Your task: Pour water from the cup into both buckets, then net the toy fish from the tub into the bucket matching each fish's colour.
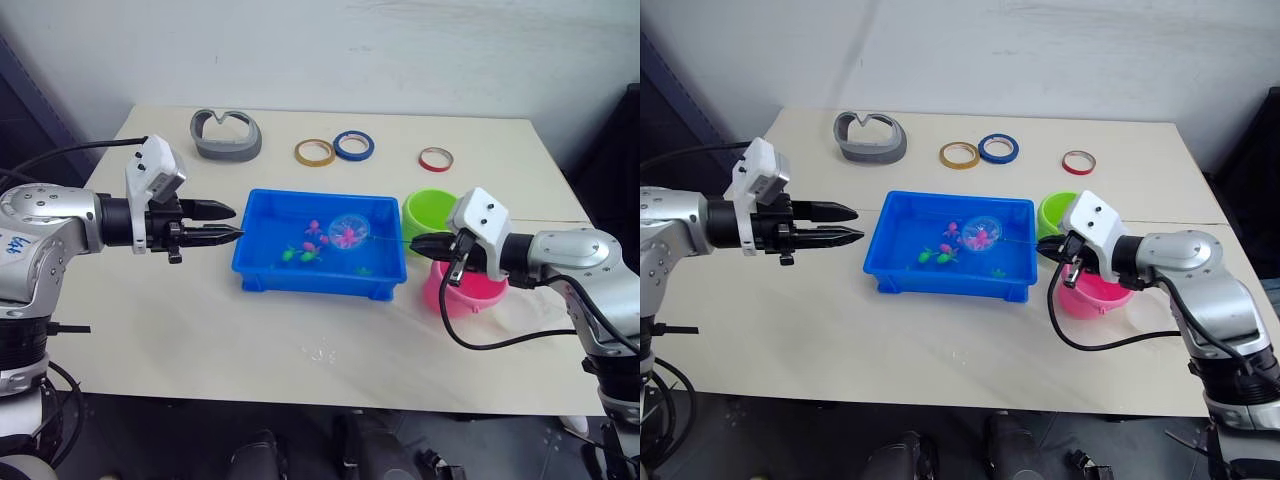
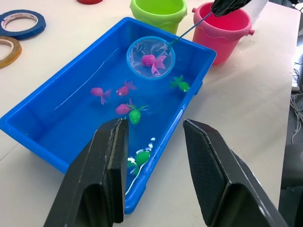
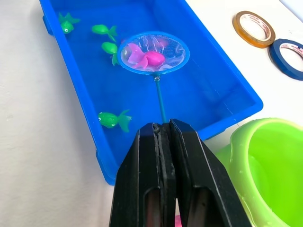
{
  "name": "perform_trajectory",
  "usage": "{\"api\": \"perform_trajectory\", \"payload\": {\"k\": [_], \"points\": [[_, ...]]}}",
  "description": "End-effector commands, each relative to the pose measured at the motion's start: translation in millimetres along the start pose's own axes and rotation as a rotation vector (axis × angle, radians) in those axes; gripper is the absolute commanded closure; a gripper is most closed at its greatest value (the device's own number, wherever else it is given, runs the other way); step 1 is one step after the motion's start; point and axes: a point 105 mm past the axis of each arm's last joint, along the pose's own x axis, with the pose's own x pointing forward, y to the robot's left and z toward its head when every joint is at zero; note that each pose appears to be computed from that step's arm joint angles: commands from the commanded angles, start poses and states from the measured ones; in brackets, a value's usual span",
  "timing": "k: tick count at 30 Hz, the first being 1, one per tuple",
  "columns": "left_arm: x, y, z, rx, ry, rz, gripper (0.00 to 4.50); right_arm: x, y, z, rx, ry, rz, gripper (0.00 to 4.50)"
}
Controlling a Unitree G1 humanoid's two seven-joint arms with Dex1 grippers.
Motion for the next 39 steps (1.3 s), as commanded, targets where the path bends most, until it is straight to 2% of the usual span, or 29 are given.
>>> {"api": "perform_trajectory", "payload": {"k": [1, 5, 10, 19, 26, 32, 39], "points": [[4, -3, 7, 0.043, -0.017, -0.017, 2.38, -7, -6, 8, -0.04, -0.024, -0.049, 4.5], [12, 0, 13, 0.052, -0.044, -0.042, 2.38, -27, -22, 15, -0.027, -0.037, -0.123, 4.5], [29, 2, 21, 0.067, -0.077, -0.109, 2.38, -71, -33, 20, -0.027, -0.006, -0.217, 4.5], [67, -3, 41, 0.124, -0.155, -0.294, 2.38, -125, -27, 6, -0.006, 0.121, -0.362, 4.5], [100, -6, 55, 0.198, -0.172, -0.425, 2.38, -164, -12, -15, 0.016, 0.258, -0.473, 4.5], [112, -6, 58, 0.219, -0.18, -0.467, 2.38, -185, 1, -31, -0.006, 0.375, -0.532, 4.5], [114, -5, 58, 0.228, -0.181, -0.477, 2.38, -179, 8, -31, -0.161, 0.445, -0.518, 4.5]]}}
